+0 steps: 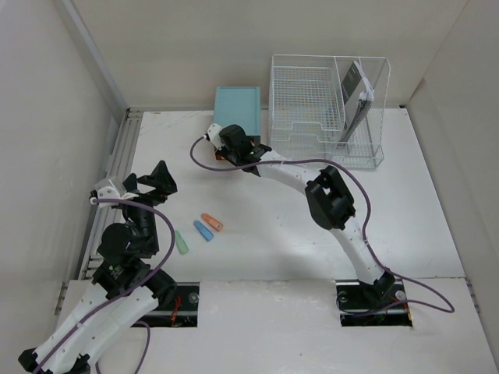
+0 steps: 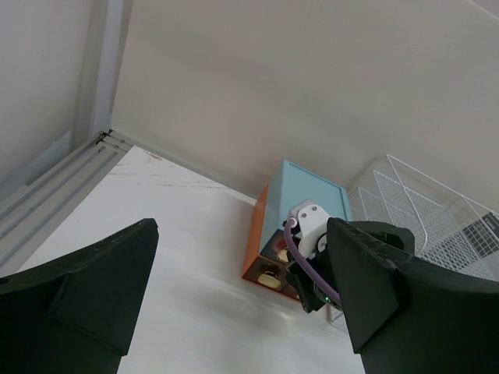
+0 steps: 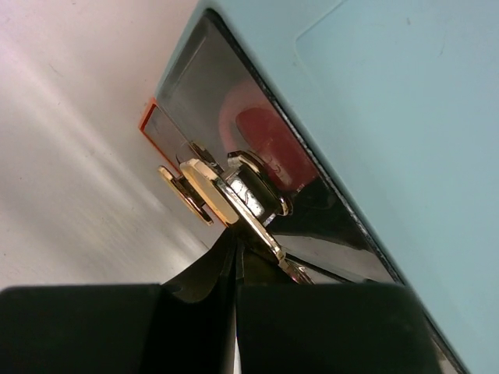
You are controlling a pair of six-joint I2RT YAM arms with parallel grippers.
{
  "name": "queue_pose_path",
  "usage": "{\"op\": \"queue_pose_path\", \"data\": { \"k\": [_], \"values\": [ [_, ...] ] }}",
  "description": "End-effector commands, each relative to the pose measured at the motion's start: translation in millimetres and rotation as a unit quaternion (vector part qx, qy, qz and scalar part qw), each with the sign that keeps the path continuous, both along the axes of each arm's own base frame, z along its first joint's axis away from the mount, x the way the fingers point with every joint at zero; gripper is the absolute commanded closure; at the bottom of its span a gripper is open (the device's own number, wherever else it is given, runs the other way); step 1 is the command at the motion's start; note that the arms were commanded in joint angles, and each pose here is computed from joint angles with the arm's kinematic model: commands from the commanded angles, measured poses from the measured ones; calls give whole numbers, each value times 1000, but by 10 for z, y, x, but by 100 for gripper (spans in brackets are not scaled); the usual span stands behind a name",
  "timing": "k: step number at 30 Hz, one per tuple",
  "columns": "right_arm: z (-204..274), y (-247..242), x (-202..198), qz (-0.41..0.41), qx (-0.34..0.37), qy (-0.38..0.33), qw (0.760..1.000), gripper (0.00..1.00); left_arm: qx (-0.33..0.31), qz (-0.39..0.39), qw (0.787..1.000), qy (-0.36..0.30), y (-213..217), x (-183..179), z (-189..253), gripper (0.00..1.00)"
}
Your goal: Organize the desk
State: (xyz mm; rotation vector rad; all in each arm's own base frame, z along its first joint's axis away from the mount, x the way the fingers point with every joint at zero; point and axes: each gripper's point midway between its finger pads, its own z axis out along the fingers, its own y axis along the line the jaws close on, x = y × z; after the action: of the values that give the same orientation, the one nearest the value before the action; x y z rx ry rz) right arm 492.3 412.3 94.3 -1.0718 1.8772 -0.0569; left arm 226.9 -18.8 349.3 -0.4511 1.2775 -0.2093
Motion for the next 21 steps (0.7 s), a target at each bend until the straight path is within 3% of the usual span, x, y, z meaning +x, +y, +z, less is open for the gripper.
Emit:
{"op": "queue_pose_path", "data": {
  "k": [1,6,12,13,16,17,19,20,21],
  "values": [
    [90,90,92,-10,17,-38,999,100,-6,6,1000,-9,23,-4,45,13],
    [127,72,80,-7,15,-42,999,100,-6,6,1000,-9,23,-4,45,13],
    [278,103,-607,56,40,8,998,100,-7,7,1000,-15,43,-24,76,13],
    [572,65,-725,62,52,-4,997,100,-10,7,1000,-18,50,-32,70,13],
    [794,-139,-923,42,33,-24,998,99,-13,-4,999,-34,45,-71,108,13],
    [1097,-245,-928,31,41,-51,997,93,-13,-11,999,-39,32,-87,131,13],
    [1329,-538,-870,-23,17,-92,995,66,-14,-18,999,-45,3,-82,100,13],
    [1625,-646,-863,-35,21,-125,991,37,-2,-21,999,-39,-32,-52,78,13],
    [1753,-751,-839,-48,21,-138,989,26,6,-31,999,-35,-94,-19,60,13]
  ]
}}
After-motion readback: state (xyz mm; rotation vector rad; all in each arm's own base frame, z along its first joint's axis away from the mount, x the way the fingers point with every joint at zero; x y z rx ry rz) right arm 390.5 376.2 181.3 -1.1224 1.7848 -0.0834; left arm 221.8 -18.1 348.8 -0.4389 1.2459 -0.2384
